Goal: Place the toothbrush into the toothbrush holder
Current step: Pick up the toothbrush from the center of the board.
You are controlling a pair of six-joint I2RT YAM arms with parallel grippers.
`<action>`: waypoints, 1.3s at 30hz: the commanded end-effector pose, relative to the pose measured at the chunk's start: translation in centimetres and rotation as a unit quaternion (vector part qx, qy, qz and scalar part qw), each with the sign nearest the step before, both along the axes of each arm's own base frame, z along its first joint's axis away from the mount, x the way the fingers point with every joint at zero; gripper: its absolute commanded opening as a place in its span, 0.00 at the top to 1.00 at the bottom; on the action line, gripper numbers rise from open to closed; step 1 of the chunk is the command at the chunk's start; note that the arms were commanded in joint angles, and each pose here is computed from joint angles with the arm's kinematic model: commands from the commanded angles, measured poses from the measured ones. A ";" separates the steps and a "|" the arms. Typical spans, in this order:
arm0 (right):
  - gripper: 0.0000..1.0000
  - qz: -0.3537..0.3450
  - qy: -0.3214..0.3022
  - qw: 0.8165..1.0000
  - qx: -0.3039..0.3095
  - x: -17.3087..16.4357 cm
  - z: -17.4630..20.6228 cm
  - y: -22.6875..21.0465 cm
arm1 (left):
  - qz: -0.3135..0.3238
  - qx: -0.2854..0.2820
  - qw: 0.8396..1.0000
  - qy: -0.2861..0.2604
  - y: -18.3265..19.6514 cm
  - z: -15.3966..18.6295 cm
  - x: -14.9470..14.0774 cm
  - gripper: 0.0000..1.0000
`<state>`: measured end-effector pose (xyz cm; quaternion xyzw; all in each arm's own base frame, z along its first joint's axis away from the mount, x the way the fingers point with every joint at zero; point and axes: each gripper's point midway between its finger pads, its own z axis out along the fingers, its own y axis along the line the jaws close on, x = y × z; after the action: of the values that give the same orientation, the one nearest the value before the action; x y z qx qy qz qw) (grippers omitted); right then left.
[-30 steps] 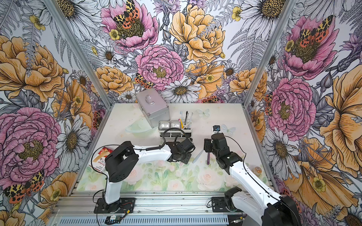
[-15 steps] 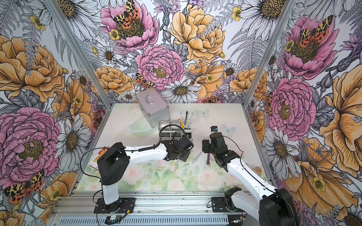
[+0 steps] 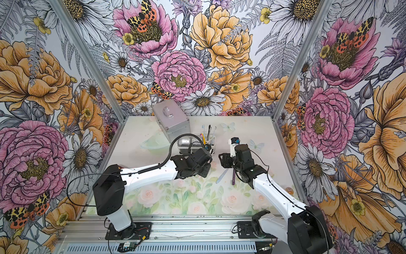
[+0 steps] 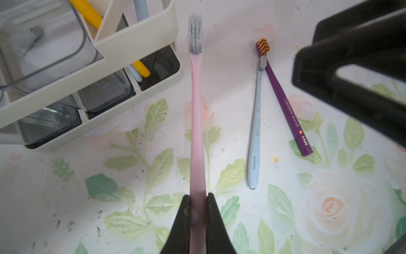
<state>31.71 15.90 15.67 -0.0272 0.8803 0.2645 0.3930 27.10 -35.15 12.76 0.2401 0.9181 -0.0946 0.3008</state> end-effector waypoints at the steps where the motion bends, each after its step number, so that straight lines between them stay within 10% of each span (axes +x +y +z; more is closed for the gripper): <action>1: 0.49 0.024 -0.028 0.996 0.081 1.0 3.3 2.0 | 0.010 -0.002 1.000 -0.019 1.0 1.1 0.4 1.00; 39: 0.55 0.047 0.001 0.990 0.131 2.9 2.9 4.2 | -0.024 -0.019 0.996 -0.080 -1.0 5.7 -0.7 1.00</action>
<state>33.87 20.07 17.26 -0.0111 0.8449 0.3936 0.3620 26.31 -35.15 15.76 0.2622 0.8964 -0.0813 0.3479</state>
